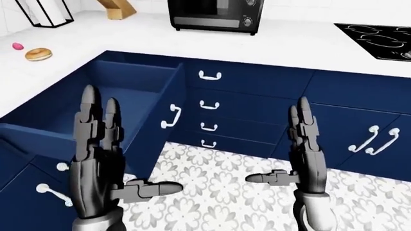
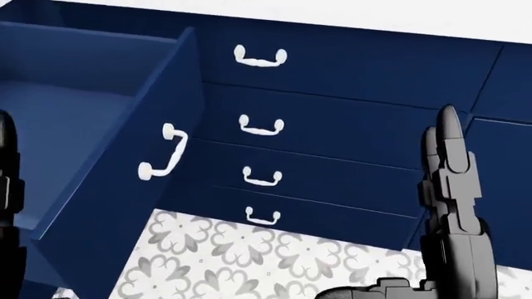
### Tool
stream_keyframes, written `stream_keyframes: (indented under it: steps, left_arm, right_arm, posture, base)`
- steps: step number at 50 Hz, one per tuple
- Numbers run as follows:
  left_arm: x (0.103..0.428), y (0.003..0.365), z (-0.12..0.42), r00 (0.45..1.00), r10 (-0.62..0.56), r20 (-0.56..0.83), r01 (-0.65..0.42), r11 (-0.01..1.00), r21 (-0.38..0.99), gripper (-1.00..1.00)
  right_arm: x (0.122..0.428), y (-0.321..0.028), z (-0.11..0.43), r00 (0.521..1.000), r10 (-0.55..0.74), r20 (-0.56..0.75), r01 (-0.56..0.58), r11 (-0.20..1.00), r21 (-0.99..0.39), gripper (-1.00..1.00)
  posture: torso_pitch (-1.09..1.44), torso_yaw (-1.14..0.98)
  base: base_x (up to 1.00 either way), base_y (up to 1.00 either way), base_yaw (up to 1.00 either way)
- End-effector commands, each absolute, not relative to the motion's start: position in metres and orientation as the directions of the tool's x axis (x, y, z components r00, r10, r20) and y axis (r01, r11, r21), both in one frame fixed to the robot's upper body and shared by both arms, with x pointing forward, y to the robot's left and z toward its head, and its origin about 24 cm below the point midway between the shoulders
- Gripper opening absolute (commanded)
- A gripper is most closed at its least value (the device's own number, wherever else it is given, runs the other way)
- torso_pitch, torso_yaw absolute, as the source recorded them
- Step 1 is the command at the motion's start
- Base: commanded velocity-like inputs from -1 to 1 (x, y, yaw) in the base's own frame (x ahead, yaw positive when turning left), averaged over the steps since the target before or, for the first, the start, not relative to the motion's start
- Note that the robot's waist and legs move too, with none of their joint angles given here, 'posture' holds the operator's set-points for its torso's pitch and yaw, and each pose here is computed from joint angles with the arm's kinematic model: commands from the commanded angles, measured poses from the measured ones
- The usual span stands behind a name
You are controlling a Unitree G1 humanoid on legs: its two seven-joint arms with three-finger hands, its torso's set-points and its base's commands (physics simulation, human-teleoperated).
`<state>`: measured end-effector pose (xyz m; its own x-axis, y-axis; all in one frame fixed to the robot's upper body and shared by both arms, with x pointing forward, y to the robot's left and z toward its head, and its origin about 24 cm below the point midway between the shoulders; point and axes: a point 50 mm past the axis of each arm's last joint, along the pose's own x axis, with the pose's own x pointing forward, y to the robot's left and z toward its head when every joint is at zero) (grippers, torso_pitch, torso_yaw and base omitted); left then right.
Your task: Close the right drawer.
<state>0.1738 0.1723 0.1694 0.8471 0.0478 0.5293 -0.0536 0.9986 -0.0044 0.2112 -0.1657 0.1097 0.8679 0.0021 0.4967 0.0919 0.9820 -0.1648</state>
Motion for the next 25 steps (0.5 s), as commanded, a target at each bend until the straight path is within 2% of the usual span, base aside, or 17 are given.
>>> stream_keyframes:
  steps: [1, 25]
  left_arm:
    - [0.1668, 0.1725, 0.184, 0.795, 0.047, 0.605, -0.062, 0.998, 0.004, 1.0]
    - [0.1664, 0.1721, 0.1838, 0.796, 0.043, 0.604, -0.058, 0.998, 0.005, 1.0]
  right_arm:
    - [0.209, -0.161, 0.1276, 0.812, 0.022, 0.583, 0.087, 0.984, -0.158, 1.0]
    - [0.2091, -0.1599, 0.1261, 0.816, 0.028, 0.577, 0.079, 0.984, -0.159, 1.0]
  posture:
    - [0.0, 0.0]
    - [0.0, 0.0]
  base:
    - [0.0, 0.27, 0.0]
    - [0.0, 0.26, 0.0]
